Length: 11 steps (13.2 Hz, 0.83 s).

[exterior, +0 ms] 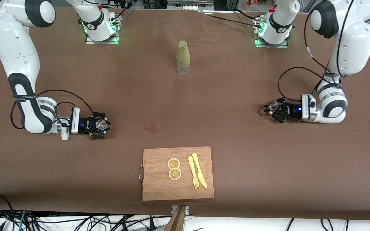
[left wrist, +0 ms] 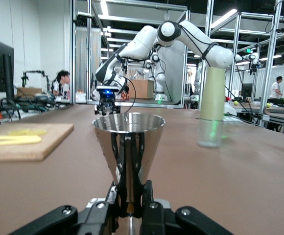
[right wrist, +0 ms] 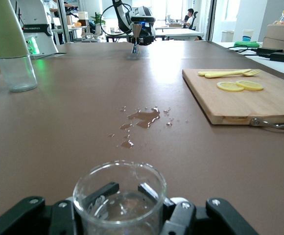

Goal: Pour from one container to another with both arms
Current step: 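Lift the glass cup toward the jigger while the left gripper brings the jigger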

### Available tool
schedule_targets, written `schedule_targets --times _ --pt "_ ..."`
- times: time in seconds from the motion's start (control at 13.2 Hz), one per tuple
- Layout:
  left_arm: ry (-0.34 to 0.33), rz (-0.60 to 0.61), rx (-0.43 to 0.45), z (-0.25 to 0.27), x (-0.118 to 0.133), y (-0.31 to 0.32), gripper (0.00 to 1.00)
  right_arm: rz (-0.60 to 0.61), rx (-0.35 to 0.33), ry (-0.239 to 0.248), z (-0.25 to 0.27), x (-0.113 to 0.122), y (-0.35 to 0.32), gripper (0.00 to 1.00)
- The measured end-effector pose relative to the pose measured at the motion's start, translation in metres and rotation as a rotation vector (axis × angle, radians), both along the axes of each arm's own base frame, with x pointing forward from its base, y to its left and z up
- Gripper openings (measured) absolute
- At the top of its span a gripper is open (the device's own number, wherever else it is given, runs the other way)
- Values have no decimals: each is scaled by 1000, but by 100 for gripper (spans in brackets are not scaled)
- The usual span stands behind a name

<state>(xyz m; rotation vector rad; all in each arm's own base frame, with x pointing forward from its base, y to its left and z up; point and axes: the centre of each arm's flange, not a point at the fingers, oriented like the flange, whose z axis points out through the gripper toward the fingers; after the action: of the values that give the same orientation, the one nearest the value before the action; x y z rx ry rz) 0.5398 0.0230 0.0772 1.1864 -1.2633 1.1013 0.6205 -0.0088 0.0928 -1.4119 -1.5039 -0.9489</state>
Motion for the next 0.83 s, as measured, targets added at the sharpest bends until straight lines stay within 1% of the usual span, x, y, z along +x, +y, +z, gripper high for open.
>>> schedule_targets --times 0.15,0.3,0.53,0.76,0.83 --pt "-19 -16 11 1 14 -48 21 -10 -5 17 14 7 4 27" --pt "-34 -28 14 3 22 -87 21 -13 -10 21 36 19 14 27" --pt "-43 -24 10 6 28 -142 21 -25 -60 2 91 39 44 27" --pt "-32 -17 18 4 25 -202 21 -25 -108 -32 134 47 83 27" --pt "-26 -17 26 4 24 -222 21 -32 -126 -29 140 46 95 27"
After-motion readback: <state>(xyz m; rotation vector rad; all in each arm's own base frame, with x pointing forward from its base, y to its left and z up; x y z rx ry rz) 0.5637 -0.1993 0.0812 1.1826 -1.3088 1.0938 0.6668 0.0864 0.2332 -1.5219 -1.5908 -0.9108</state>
